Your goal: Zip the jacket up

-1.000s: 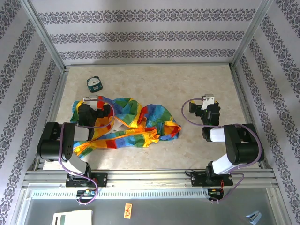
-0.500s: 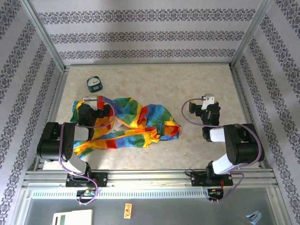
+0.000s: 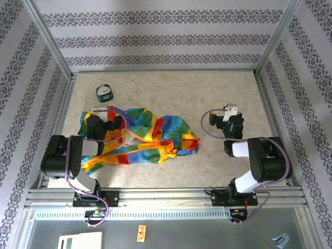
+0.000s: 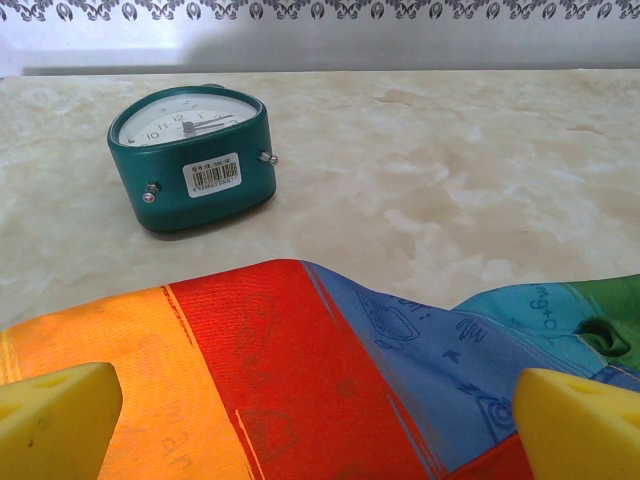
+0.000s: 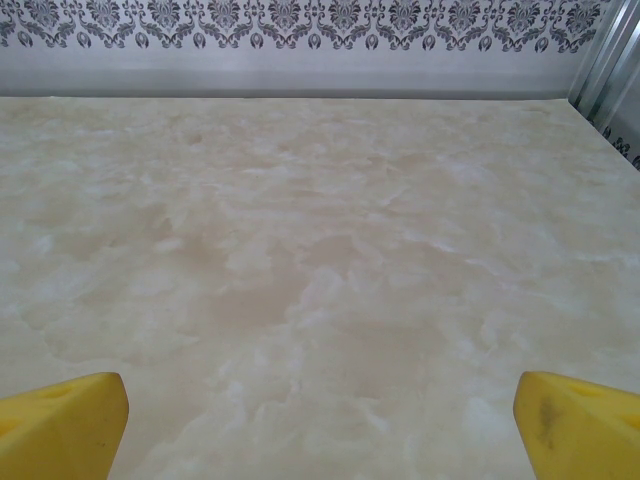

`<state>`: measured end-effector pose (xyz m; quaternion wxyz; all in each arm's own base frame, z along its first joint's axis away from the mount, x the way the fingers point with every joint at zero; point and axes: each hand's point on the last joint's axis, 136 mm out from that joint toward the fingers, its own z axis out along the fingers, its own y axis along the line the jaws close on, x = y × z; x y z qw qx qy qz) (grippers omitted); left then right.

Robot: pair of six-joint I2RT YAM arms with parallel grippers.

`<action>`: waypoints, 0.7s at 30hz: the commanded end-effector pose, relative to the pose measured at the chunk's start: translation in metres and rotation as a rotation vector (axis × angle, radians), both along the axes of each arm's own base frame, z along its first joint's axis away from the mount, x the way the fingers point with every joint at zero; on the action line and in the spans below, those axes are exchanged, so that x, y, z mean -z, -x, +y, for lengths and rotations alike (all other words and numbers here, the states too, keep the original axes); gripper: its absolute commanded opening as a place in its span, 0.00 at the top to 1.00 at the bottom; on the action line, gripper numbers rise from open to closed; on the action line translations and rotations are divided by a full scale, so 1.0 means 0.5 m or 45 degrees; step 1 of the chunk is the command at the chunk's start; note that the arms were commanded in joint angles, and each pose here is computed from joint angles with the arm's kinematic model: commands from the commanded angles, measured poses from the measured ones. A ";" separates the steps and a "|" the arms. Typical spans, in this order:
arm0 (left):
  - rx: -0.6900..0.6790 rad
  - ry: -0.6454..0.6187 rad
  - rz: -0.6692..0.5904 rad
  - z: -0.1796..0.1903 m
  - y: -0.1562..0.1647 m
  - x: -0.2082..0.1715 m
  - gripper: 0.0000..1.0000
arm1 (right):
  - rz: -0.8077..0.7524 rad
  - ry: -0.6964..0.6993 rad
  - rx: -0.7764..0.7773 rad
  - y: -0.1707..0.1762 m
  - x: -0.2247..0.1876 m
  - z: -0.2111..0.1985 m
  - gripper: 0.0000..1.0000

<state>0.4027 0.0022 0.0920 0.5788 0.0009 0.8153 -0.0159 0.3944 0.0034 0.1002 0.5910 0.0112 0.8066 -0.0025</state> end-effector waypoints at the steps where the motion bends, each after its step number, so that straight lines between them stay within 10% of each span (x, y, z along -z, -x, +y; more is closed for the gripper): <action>1: -0.004 -0.002 0.015 0.004 0.003 0.009 0.00 | -0.033 -0.012 0.007 -0.008 -0.015 -0.005 0.02; 15: -0.087 0.025 -0.019 0.021 0.037 -0.123 0.01 | 0.046 -0.044 -0.045 0.026 -0.145 0.031 0.02; 21: 0.008 0.136 0.116 -0.017 0.065 -0.155 0.16 | 0.153 -0.094 -0.144 0.081 -0.181 0.124 0.04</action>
